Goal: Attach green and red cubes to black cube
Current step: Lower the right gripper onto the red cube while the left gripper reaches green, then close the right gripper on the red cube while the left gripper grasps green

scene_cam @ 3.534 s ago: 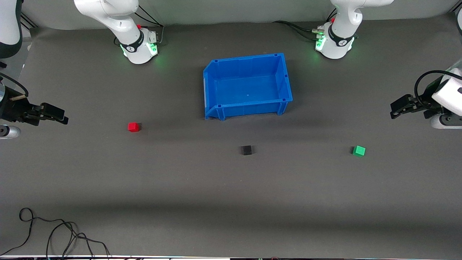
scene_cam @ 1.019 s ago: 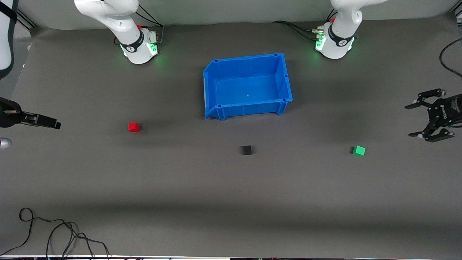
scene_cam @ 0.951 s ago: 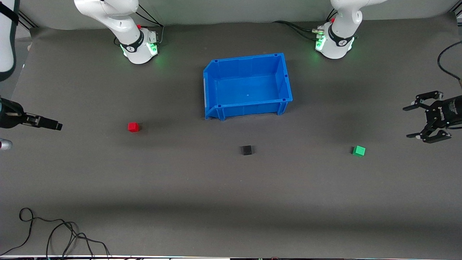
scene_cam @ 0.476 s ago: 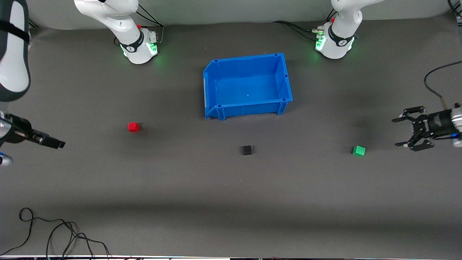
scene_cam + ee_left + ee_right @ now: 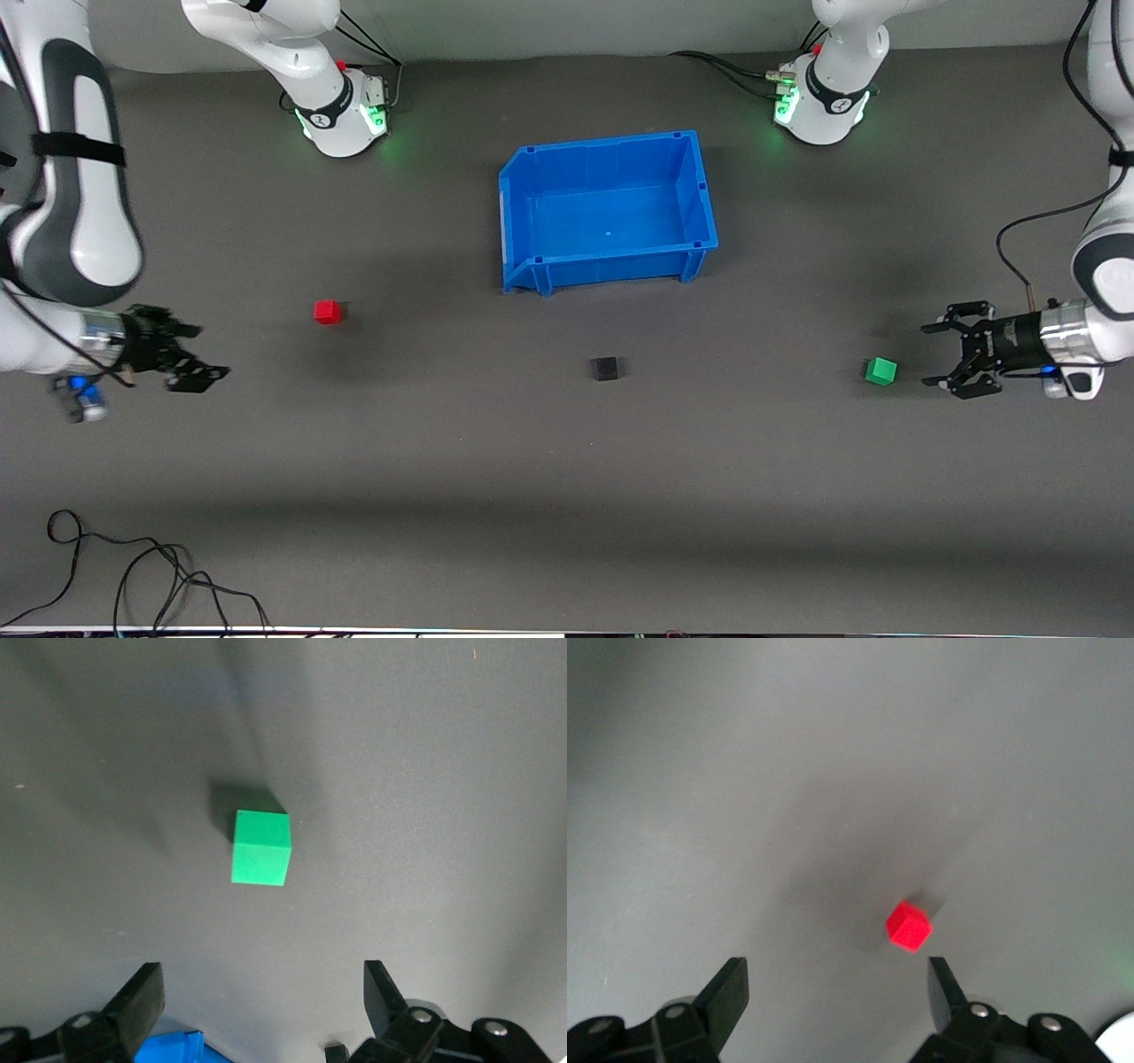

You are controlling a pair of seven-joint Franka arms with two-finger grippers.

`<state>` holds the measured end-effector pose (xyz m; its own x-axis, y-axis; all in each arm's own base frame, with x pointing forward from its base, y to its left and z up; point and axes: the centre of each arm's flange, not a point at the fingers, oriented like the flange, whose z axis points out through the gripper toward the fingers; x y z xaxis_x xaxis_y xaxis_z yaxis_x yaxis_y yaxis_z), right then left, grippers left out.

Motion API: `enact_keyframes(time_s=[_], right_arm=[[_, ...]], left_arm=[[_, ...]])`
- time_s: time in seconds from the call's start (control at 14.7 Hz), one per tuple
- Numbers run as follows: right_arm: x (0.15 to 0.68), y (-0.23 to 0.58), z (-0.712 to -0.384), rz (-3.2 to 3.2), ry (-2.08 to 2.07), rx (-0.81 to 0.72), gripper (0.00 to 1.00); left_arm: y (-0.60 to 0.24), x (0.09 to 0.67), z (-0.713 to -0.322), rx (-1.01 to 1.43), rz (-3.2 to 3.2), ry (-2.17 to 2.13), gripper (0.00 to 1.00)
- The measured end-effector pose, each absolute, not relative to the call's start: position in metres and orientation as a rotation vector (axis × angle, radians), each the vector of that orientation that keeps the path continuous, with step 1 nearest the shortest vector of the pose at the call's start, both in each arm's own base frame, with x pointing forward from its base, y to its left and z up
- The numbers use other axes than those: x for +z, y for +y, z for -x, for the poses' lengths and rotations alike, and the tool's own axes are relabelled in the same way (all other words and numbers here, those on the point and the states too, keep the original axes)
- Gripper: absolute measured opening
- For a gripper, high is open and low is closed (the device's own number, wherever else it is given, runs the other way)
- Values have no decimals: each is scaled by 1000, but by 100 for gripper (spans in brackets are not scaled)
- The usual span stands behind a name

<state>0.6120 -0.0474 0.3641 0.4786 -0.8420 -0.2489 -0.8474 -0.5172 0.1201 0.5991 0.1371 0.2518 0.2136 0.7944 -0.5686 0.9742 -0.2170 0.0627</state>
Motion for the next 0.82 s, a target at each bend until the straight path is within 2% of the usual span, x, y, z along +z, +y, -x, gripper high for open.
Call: enact_keyframes(time_s=[0.2, 0.48, 0.61, 0.82], right_arm=[[310, -4, -590, 2579, 1782, 434, 92], [256, 44, -549, 2482, 1978, 343, 90], [237, 46, -528, 2470, 2020, 347, 85], [225, 33, -504, 2524, 2040, 333, 86]], left_arm=[[131, 232, -611, -603, -2107, 1623, 100], [135, 199, -613, -590, -2136, 1608, 100], [134, 184, -612, -589, -2149, 1602, 100], [129, 174, -614, -590, -2160, 1600, 100]])
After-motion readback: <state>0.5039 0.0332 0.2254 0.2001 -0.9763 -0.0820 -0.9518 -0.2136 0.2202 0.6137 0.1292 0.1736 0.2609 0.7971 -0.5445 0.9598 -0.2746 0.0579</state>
